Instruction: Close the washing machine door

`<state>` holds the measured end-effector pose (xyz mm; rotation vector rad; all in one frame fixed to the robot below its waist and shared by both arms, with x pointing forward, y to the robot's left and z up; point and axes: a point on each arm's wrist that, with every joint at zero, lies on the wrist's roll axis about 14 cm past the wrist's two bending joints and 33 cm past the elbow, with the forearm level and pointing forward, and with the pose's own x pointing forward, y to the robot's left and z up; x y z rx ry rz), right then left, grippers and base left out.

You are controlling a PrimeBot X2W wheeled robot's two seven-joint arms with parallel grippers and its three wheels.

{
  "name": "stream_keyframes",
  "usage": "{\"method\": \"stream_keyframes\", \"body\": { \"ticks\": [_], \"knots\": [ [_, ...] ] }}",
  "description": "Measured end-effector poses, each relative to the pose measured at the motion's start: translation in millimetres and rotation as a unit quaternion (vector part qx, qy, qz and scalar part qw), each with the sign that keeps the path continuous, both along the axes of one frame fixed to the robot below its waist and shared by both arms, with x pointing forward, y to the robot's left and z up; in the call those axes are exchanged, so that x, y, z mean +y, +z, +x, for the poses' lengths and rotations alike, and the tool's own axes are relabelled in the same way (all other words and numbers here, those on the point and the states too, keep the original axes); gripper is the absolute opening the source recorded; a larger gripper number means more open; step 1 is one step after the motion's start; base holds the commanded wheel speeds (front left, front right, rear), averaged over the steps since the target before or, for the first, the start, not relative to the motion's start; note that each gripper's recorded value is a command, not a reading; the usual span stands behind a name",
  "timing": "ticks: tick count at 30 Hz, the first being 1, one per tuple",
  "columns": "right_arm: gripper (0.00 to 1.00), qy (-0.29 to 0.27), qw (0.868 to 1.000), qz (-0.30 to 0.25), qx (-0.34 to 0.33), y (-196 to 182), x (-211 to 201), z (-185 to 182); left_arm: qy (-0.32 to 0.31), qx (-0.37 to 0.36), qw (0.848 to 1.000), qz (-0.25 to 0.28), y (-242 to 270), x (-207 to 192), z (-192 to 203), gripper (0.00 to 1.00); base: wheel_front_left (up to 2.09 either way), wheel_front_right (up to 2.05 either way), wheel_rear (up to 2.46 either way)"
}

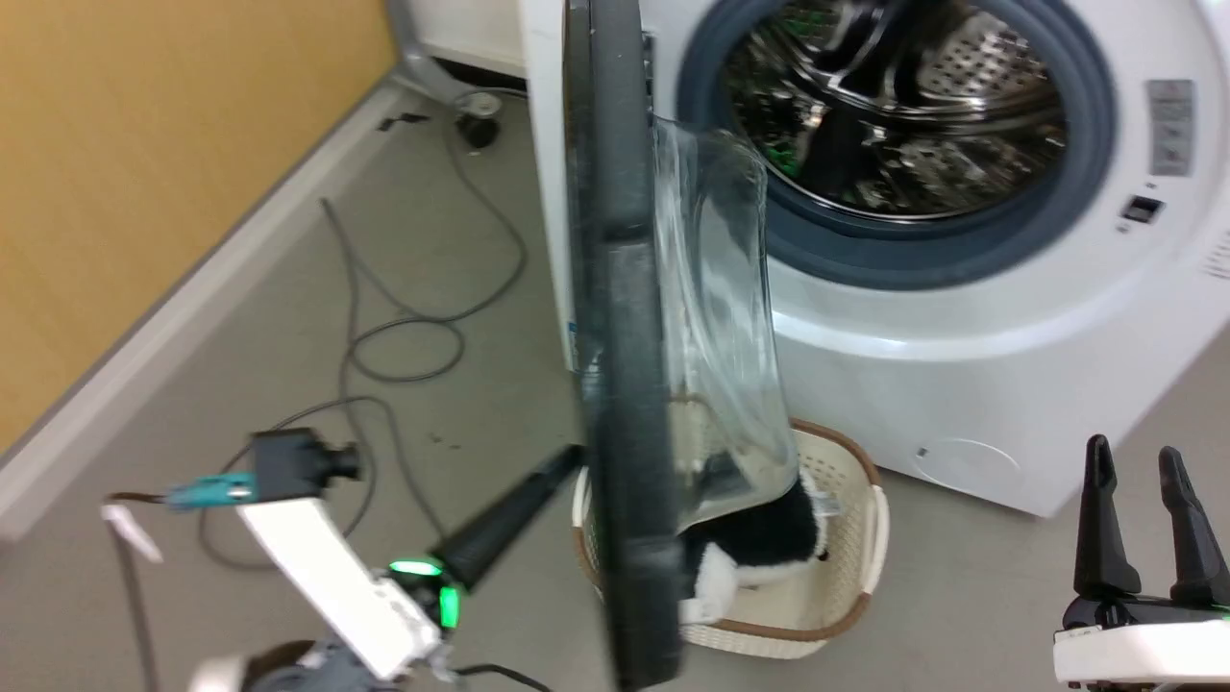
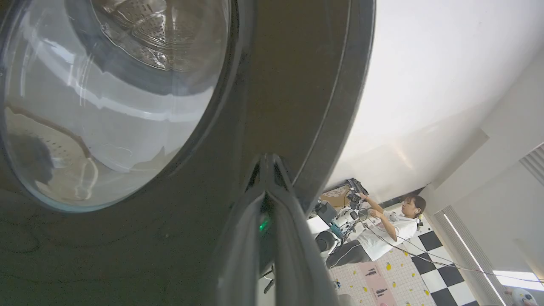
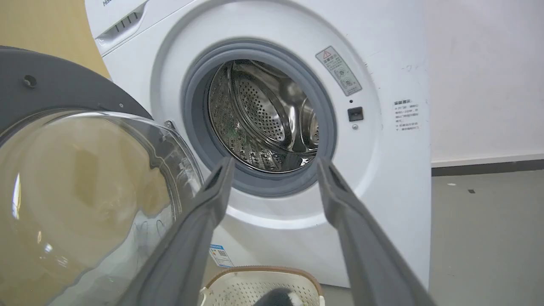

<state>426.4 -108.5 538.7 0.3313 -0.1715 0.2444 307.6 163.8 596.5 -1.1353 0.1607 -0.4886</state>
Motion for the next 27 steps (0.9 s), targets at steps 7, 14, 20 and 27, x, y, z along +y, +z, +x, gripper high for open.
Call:
{"method": "stream_keyframes", "body": {
  "ticks": [7,14,20,27],
  "knots": [
    [1.0,-0.041,0.999,-0.007,0.002,-2.1,-30.4,-7.1,-0.033,-0.004,0.999,0.004,-7.7,-54.8,33.2,0.0,0.0,0.0,0.0],
    [1.0,-0.092,0.996,-0.012,0.009,-7.3,-67.1,-14.3,-0.079,0.0,0.997,0.017,-24.5,-118.7,70.2,0.0,0.0,0.0,0.0],
    [1.0,-0.133,0.991,-0.017,0.015,-11.0,-95.9,-20.9,-0.071,0.0,0.996,0.047,-48.0,-152.2,102.1,0.0,0.0,0.0,0.0],
    [1.0,-0.169,0.985,-0.024,0.027,-18.2,-120.9,-27.4,-0.106,0.01,0.992,0.061,-69.2,-195.9,120.7,0.0,0.0,0.0,0.0]
  ]
}}
